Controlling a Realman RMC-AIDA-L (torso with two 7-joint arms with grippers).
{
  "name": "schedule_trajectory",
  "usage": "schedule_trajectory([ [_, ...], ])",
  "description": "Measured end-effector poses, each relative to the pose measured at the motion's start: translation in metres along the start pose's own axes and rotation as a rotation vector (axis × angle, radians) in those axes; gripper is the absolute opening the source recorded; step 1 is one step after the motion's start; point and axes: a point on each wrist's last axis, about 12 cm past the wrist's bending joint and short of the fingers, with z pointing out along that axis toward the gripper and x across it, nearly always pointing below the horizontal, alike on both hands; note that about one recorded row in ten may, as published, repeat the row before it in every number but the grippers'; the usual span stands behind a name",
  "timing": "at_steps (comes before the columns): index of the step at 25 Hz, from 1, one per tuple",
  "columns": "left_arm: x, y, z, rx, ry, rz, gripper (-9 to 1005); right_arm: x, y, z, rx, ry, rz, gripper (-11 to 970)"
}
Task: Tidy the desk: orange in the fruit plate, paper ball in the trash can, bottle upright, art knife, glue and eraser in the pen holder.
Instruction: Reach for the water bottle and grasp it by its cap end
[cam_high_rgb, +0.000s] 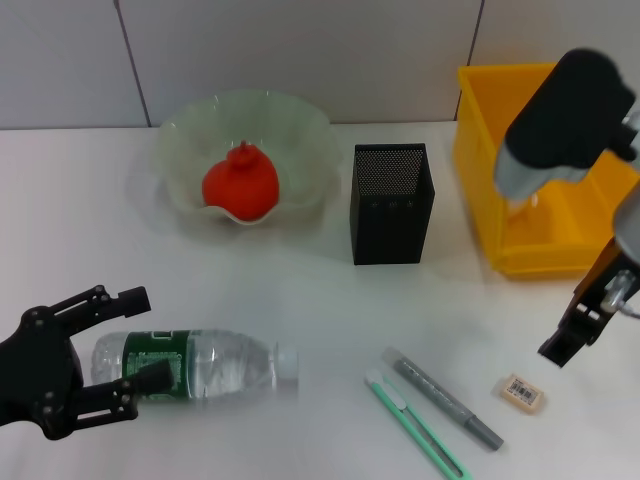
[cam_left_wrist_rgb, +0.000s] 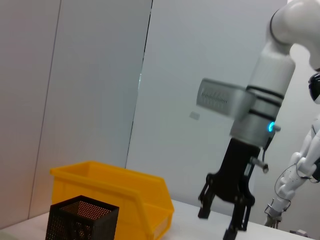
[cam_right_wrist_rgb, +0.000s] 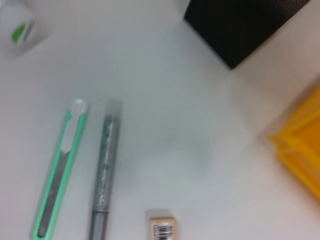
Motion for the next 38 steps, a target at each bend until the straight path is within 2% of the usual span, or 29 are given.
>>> schedule_trajectory([
  [4, 0.0, 0.0, 0.001, 0.006, 0.003, 0.0, 859, -0.003, 0.004, 0.02, -0.08, 0.005, -0.004, 822],
  [9, 0.0, 0.0, 0.001, 0.007, 0.007, 0.001, 859, -0.001, 0.005, 0.031, -0.122, 0.013, -0.014, 822],
  [14, -0.001, 0.002, 0.0, 0.008, 0.025, 0.019, 859, 0.002, 0.004, 0.036, -0.154, -0.032, -0.024, 821],
  [15, -0.003, 0.005, -0.001, 0.016, 0.063, 0.019, 859, 0.002, 0.004, 0.036, -0.154, -0.032, -0.024, 821],
  [20, -0.01, 0.009, -0.001, 0.016, 0.102, 0.026, 859, 0.012, -0.004, 0.042, -0.195, -0.06, -0.016, 820],
  [23, -0.026, 0.018, 0.001, -0.004, 0.169, 0.044, 859, 0.018, -0.008, 0.039, -0.21, -0.157, -0.04, 819],
  [24, -0.029, 0.02, 0.002, -0.006, 0.185, 0.048, 859, 0.025, -0.01, 0.037, -0.23, -0.259, -0.063, 819],
  [25, -0.029, 0.02, 0.002, -0.006, 0.185, 0.048, 859, 0.028, -0.012, 0.037, -0.239, -0.299, -0.074, 819],
  [28, -0.046, 0.031, 0.008, -0.018, 0.31, 0.039, 859, 0.043, -0.014, 0.04, -0.283, -0.403, -0.114, 819],
  [29, -0.046, 0.031, 0.008, -0.018, 0.31, 0.039, 859, 0.047, -0.014, 0.041, -0.295, -0.436, -0.132, 819],
  [31, -0.061, 0.036, 0.014, -0.021, 0.379, 0.045, 859, 0.052, -0.013, 0.043, -0.308, -0.461, -0.148, 820],
  [34, -0.066, 0.038, 0.016, -0.027, 0.407, 0.053, 859, 0.073, -0.011, 0.049, -0.351, -0.62, -0.195, 820],
  [36, -0.074, 0.038, 0.02, -0.04, 0.444, 0.069, 860, 0.08, -0.011, 0.051, -0.365, -0.663, -0.197, 820],
  [38, -0.099, 0.035, 0.044, -0.025, 0.59, 0.129, 860, 0.098, -0.013, 0.058, -0.404, -0.764, -0.206, 820],
])
